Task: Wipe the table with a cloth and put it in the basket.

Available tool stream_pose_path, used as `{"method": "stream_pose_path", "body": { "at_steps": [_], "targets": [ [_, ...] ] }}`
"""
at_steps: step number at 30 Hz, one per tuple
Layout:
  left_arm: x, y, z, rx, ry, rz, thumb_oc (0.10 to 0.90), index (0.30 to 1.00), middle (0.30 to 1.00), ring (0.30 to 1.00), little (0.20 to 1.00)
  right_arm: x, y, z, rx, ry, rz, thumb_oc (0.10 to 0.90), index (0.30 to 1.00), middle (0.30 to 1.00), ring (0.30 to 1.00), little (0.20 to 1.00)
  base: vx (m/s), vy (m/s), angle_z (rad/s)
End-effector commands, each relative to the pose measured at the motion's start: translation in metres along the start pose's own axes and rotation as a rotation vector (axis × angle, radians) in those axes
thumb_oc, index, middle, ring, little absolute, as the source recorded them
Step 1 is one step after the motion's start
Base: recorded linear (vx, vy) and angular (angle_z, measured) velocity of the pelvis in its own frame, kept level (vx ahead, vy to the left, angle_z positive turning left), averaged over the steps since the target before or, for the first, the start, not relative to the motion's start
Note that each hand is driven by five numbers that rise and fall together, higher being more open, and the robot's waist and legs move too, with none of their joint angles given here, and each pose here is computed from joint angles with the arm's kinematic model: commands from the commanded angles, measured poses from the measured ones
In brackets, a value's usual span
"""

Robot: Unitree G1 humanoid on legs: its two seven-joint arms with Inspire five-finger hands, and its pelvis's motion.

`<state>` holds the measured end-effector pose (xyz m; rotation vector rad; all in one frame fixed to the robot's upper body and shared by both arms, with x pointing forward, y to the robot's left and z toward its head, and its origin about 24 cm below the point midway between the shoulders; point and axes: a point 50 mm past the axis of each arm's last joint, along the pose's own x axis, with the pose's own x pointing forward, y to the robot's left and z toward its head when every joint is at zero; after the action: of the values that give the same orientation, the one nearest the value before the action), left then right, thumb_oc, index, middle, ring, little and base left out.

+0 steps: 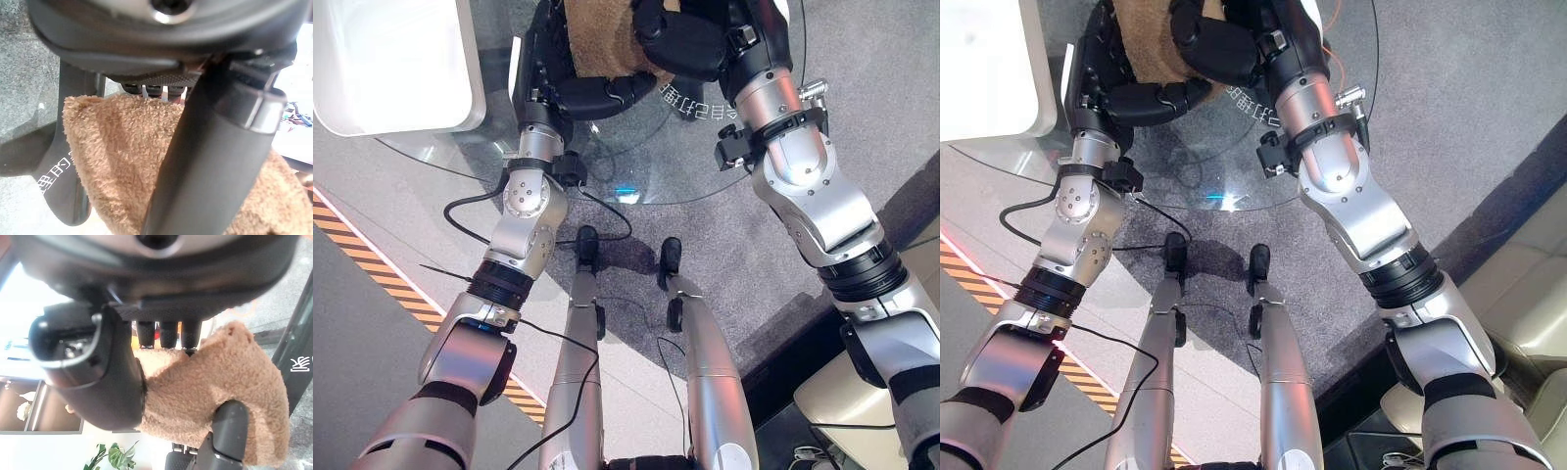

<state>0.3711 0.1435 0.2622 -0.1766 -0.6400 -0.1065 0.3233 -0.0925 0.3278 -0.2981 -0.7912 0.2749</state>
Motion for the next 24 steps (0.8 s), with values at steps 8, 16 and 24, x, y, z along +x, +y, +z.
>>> {"method": "stream_pose_path", "body": {
  "at_steps": [8, 16, 24],
  "targets": [
    [0.025, -0.027, 0.046, 0.027, -0.208, -0.107, 0.8, 0.9, 0.9, 0.9, 0.9, -0.006, 0.008, 0.15, 0.185, -0.717, 0.102, 0.1, 0.3, 0.3, 0.3, 0.2, 0.0, 0.0, 0.0],
    [0.025, -0.031, 0.048, 0.021, -0.222, -0.133, 0.8, 0.9, 0.9, 0.9, 0.9, -0.008, 0.012, 0.149, 0.215, -0.706, 0.136, 0.1, 0.3, 0.3, 0.3, 0.2, 0.0, -0.002, -0.02],
    [0.026, -0.041, 0.052, -0.004, -0.246, -0.154, 0.8, 0.9, 0.9, 0.9, 0.9, -0.009, 0.018, 0.148, 0.226, -0.701, 0.164, 0.1, 0.3, 0.3, 0.3, 0.2, 0.0, 0.0, 0.0]
  ]
}}
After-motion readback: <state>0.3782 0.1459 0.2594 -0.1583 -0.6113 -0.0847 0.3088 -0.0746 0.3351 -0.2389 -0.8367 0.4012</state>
